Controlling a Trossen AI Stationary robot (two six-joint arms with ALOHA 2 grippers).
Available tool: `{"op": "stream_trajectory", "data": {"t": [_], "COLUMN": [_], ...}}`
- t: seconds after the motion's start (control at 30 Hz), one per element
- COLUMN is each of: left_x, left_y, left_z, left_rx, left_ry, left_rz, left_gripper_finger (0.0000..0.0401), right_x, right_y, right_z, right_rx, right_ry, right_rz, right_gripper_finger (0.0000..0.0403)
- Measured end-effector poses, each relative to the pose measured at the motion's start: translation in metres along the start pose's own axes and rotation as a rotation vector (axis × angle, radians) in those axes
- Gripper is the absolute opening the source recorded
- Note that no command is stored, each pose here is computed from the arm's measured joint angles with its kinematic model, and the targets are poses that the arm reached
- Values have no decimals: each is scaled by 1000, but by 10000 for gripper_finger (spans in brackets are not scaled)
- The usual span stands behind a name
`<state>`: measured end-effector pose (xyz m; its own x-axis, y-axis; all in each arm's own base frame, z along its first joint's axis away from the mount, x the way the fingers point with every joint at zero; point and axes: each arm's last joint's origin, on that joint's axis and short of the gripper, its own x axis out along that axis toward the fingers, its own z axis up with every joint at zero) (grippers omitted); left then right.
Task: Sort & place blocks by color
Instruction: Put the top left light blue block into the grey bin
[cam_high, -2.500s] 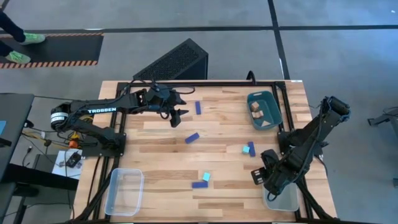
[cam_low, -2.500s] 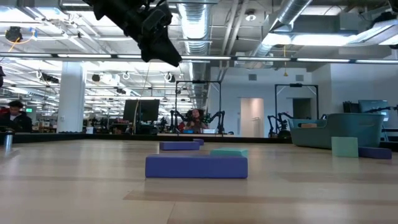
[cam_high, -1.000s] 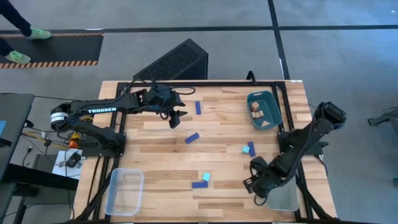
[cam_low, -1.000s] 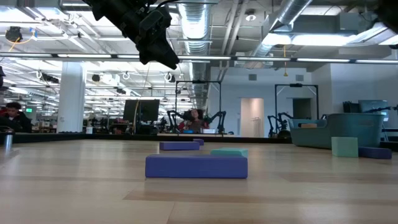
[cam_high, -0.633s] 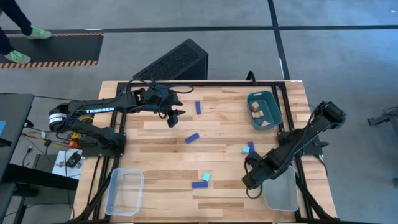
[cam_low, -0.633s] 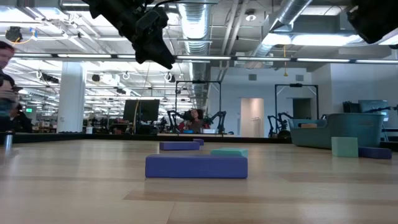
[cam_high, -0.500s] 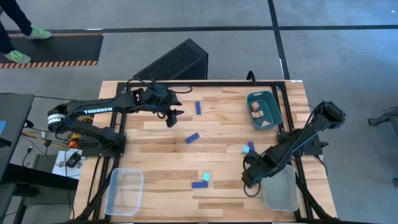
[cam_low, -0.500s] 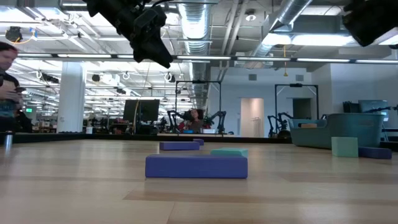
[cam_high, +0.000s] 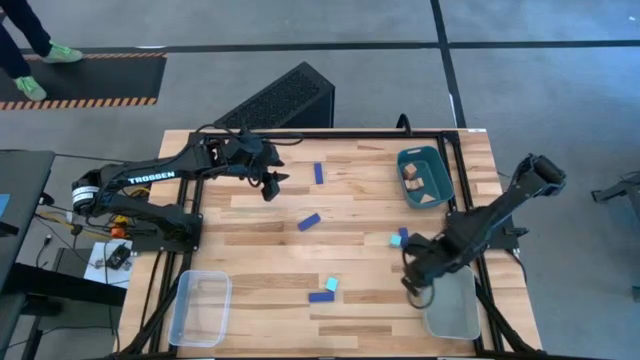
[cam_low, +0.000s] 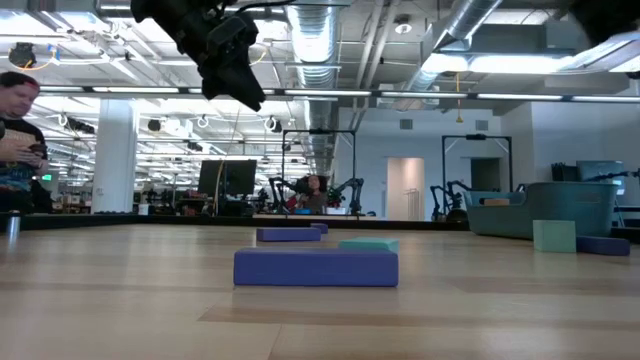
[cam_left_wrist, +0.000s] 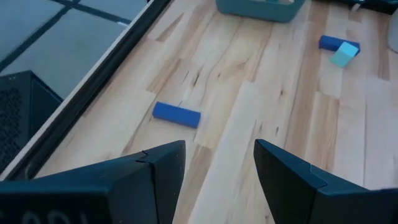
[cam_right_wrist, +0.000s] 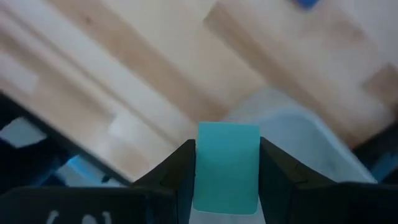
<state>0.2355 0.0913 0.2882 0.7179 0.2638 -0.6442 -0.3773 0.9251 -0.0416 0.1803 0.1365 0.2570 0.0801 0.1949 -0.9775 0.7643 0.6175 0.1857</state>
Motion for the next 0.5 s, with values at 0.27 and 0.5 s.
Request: {"op": "stream_trajectory", "data": {"t": [0.27, 0.5], "left_x": [0, 2], "left_y": [1, 1], "left_z": [2, 4], "left_rx": [-26, -62], "left_ry": [-17, -55], "left_rz": [37, 36], "left_gripper_finger": [181, 181], "right_x": [-7, 15], "right_y": [-11, -10], "right_z": [-54, -86], "right_rx": [-42, -67], "right_ry": [132, 155], "right_rz": [-1, -122], "right_gripper_finger": [148, 146]}}
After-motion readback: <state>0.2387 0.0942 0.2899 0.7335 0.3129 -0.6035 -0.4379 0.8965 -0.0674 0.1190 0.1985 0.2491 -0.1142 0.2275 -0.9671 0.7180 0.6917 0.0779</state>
